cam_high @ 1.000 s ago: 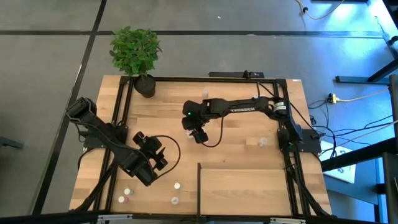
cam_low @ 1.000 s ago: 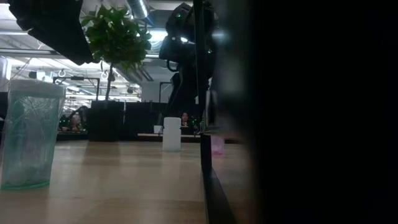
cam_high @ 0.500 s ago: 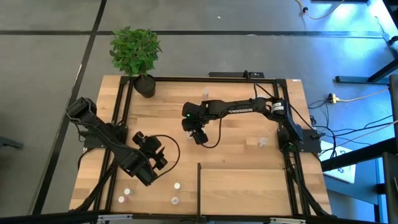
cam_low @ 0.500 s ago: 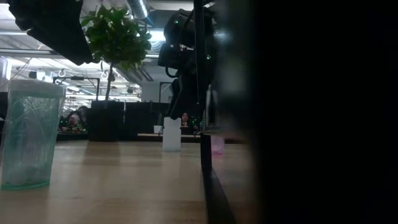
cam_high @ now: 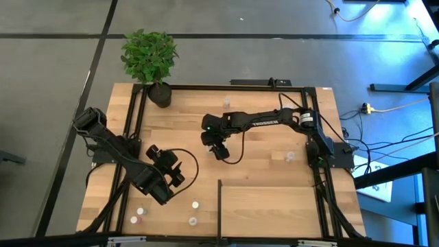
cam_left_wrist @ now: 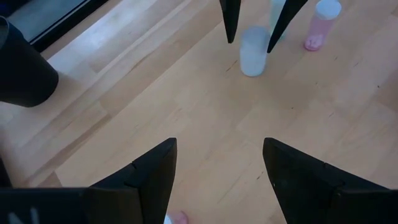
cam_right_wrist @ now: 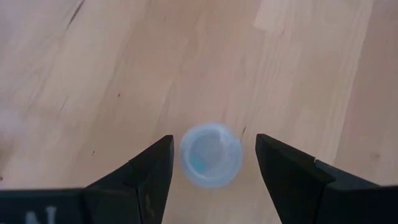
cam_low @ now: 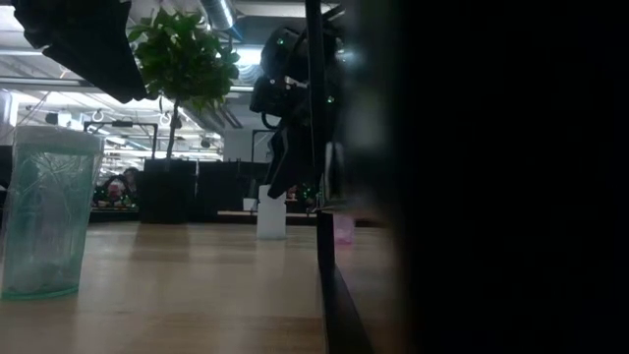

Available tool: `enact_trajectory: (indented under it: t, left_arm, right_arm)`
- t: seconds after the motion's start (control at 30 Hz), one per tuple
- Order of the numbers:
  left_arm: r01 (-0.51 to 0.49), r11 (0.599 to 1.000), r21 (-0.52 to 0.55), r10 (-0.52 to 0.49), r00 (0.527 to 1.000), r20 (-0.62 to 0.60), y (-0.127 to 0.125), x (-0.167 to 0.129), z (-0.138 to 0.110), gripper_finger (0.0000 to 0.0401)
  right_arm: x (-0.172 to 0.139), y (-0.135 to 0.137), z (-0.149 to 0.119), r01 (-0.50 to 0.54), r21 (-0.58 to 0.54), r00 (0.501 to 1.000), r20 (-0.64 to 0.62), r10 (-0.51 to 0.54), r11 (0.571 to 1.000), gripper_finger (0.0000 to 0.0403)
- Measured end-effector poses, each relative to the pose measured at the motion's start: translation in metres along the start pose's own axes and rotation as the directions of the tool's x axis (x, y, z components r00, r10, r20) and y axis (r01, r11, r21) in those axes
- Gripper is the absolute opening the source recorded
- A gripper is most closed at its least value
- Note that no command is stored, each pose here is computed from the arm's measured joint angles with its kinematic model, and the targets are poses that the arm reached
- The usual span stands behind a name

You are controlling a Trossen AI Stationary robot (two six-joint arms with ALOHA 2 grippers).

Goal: Pick and place medicine bottles onto shelf by color
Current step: Put the left white pill bottle on the shelf

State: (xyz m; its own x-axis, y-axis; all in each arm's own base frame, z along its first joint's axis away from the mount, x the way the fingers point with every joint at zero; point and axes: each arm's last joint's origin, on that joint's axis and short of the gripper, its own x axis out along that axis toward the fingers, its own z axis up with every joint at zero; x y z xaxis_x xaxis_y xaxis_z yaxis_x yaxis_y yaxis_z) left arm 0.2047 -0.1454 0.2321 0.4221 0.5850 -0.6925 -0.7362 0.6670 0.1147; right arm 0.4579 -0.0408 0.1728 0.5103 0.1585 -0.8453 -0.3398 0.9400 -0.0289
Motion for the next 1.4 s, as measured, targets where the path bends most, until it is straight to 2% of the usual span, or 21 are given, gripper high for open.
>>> enact_trajectory:
  t: [0.3,0.63,0.93,1.4]
  left_arm:
    - [0.000,1.000,-0.019,0.000,1.000,0.000,0.0000,0.0000,0.0000,0.0232]
    - [0.000,1.000,-0.019,0.000,1.000,0.000,0.0000,0.0000,0.0000,0.0232]
    - [0.000,1.000,-0.018,0.000,1.000,0.000,0.0000,0.0000,0.0000,0.0232]
    - [0.000,1.000,-0.015,0.000,1.000,0.000,0.0000,0.0000,0.0000,0.0232]
  right_arm:
    - [0.0051,0.0000,-0.0024,-0.006,-0.027,1.000,-0.013,0.006,1.000,0.0205]
    - [0.0091,-0.0005,-0.0034,-0.007,-0.027,1.000,-0.013,0.007,1.000,0.0140]
    - [0.0090,-0.0003,-0.0033,-0.008,-0.017,1.000,-0.013,0.007,1.000,0.0151]
    - [0.0098,-0.0014,-0.0018,0.001,0.057,1.000,0.004,-0.002,0.998,0.0154]
